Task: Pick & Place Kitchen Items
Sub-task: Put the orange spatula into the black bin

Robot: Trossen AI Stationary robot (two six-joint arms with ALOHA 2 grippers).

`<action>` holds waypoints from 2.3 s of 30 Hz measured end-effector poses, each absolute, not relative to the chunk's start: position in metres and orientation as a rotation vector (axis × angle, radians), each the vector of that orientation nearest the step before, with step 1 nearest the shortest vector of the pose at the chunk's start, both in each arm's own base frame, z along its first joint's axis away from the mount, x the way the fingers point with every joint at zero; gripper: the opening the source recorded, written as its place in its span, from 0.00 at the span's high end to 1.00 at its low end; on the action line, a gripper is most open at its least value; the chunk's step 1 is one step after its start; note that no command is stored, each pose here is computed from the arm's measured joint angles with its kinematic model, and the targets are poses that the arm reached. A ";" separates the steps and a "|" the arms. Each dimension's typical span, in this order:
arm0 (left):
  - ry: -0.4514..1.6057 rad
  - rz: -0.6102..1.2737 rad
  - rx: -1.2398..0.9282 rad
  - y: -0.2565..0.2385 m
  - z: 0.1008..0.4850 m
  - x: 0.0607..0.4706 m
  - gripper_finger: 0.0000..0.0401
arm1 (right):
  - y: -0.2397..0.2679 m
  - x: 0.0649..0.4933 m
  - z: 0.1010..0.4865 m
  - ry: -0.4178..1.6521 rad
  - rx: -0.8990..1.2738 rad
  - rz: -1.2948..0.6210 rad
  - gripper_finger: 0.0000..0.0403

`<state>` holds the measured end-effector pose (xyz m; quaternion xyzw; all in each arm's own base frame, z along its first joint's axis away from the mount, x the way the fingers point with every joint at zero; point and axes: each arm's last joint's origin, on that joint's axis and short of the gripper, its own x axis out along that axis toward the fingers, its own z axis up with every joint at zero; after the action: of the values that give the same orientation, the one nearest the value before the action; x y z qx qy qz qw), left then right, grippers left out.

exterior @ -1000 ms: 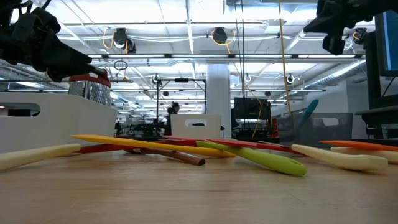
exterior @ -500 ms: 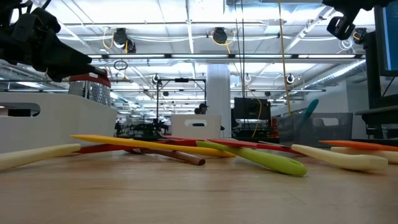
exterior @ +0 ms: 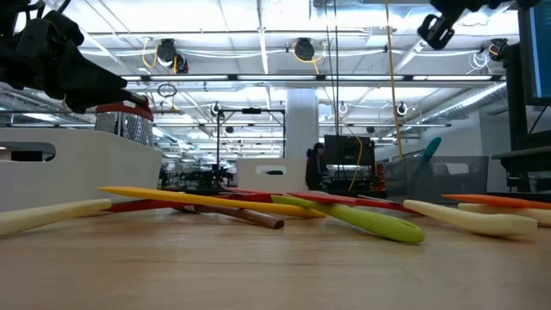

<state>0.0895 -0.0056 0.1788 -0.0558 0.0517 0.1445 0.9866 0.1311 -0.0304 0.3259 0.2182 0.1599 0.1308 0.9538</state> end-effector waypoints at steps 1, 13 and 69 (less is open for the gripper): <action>0.104 0.290 -0.112 -0.006 0.179 0.089 0.46 | -0.030 0.136 0.323 0.345 0.436 0.271 1.00; 0.105 0.291 -0.111 -0.006 0.179 0.089 0.46 | 0.007 0.158 0.297 0.632 0.433 0.320 1.00; 0.107 0.290 -0.103 -0.006 0.179 0.089 0.46 | 0.109 0.172 0.220 1.274 0.219 0.246 0.67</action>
<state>0.0894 -0.0056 0.1786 -0.0514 0.0534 0.1443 0.9868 0.1717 0.1093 0.2200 0.1017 0.5921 0.1141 0.7912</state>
